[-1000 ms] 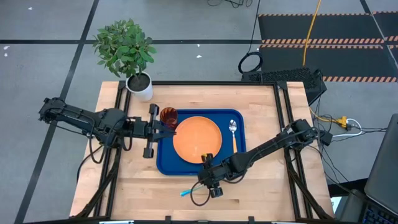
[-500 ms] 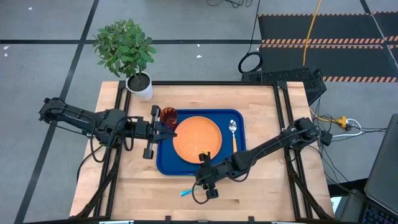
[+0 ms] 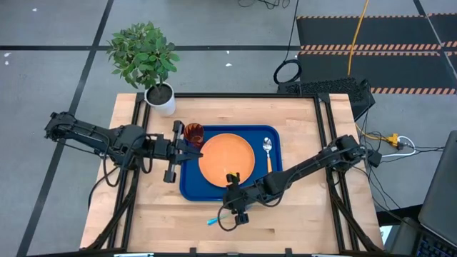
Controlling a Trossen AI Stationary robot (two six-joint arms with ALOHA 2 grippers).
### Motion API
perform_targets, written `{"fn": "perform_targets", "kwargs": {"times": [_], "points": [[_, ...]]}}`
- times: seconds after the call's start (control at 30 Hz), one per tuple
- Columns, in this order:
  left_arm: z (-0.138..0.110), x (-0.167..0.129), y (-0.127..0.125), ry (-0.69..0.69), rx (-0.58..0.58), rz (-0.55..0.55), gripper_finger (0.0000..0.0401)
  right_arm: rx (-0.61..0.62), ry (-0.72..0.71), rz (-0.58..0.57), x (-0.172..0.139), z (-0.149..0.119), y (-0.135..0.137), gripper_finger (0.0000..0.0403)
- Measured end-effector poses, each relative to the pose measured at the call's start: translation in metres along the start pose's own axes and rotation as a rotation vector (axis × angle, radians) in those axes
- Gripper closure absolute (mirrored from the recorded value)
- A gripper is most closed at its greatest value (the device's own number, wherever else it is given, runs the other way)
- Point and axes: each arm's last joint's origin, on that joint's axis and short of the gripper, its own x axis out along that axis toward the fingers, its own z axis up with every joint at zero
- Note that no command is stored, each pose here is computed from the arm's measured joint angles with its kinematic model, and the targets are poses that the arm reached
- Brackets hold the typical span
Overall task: Pick and place plate/cup/fork/spoon on tray
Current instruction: Put the fork on the serving tray to the right of the plate
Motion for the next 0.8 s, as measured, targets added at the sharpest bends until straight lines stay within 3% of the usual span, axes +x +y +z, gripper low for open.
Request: {"fn": "perform_targets", "kwargs": {"times": [0.3, 0.6, 0.8], "points": [[0.000, 0.000, 0.000, 0.002, -0.012, -0.002, 0.0382, 0.013, 0.104, -0.046, -0.002, -0.012, 0.010, 0.0234], [0.000, 0.000, 0.000, 0.001, -0.028, -0.002, 0.0382, 0.034, 0.108, -0.034, -0.004, -0.014, 0.018, 0.0234], [0.000, 0.000, 0.000, 0.001, -0.025, -0.002, 0.0382, 0.024, 0.151, -0.006, -0.004, -0.031, 0.038, 0.0234]]}}
